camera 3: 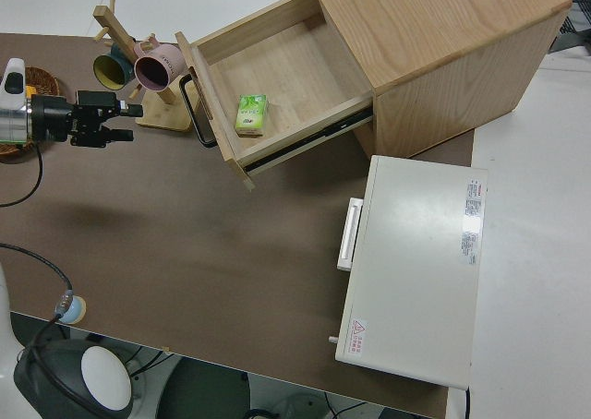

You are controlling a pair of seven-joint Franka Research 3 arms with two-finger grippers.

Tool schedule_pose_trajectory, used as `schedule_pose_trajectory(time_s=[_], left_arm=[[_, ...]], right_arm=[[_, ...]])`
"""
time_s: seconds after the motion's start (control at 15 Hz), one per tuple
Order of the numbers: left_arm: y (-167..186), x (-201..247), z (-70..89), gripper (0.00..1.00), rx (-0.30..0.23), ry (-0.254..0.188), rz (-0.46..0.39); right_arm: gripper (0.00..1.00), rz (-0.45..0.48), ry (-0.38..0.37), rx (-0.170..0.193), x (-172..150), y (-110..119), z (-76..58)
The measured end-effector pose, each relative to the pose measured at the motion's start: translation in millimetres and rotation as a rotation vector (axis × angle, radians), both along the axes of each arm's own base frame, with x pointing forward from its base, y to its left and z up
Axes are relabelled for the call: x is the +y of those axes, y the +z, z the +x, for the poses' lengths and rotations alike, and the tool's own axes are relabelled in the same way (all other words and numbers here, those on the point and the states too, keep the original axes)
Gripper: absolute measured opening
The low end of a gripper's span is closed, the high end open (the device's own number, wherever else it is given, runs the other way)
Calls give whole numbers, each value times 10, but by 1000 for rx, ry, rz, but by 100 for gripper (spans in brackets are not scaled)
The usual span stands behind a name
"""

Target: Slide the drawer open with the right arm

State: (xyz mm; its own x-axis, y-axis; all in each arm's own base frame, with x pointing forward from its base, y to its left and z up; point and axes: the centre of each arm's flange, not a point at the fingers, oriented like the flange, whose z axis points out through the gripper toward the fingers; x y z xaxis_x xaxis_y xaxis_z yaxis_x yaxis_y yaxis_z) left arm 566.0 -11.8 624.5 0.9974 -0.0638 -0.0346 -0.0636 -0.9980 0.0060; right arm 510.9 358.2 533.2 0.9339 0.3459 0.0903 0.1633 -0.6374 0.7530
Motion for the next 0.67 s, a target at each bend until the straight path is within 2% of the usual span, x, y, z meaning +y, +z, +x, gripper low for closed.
schedule_pose_trajectory(time_s=[0.13,0.27,0.33,0.53,0.67], left_arm=[[0,0,0,100,0,0,0],[0,0,0,100,0,0,0],[0,0,0,100,0,0,0],[0,0,0,100,0,0,0],[0,0,0,100,0,0,0]], right_arm=[[98,120,-51,36,-243,258,16],[98,279,-112,89,-727,635,67],[98,334,-129,111,-910,744,88],[99,510,-138,212,-1747,1066,213],[99,633,-128,275,-2283,1153,293]])
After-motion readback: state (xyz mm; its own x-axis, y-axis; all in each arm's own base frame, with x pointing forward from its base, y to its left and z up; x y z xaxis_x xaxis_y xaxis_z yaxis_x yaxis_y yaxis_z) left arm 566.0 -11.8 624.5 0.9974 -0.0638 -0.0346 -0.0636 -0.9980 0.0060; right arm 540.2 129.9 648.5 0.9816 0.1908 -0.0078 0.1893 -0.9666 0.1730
